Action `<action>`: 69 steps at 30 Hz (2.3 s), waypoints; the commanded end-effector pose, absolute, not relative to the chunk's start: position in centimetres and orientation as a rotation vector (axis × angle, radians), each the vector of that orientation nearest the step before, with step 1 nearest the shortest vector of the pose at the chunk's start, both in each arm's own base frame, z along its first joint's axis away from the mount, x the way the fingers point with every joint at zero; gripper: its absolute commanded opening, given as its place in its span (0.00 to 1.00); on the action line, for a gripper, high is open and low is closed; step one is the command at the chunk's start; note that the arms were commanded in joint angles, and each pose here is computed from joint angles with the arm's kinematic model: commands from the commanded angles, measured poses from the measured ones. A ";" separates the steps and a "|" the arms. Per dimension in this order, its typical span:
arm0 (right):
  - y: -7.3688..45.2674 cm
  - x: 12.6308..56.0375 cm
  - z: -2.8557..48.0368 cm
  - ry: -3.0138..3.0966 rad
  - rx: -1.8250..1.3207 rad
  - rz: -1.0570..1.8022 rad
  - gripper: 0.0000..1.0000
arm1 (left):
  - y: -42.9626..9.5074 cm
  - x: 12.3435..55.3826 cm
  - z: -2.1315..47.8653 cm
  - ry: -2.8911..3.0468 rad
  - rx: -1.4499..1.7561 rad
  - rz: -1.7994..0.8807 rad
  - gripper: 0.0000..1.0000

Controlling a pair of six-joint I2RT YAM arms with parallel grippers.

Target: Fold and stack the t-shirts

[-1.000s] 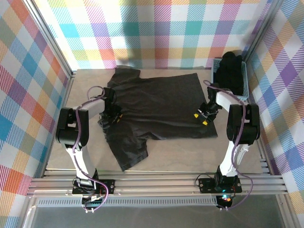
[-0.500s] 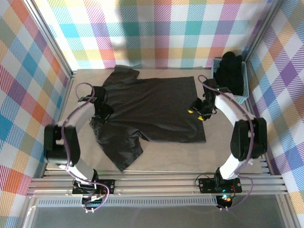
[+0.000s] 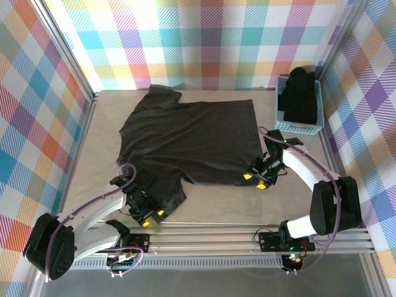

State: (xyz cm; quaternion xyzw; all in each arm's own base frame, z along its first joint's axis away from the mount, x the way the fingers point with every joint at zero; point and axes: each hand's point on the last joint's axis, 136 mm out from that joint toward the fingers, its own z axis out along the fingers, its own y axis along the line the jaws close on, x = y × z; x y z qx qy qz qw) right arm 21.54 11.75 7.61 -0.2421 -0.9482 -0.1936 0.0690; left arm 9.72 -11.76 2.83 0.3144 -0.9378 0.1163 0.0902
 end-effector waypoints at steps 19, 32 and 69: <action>7.5 20.2 6.6 -2.873 -0.963 -0.334 0.50 | -16.3 9.0 4.3 -2.863 0.790 0.313 0.00; 4.1 22.6 3.3 -2.840 -1.199 -0.329 0.39 | -13.2 4.6 5.4 -2.835 0.813 0.318 0.00; 3.1 22.7 7.1 -2.876 -1.235 -0.326 0.00 | -14.2 12.9 16.2 -3.233 0.797 0.618 0.00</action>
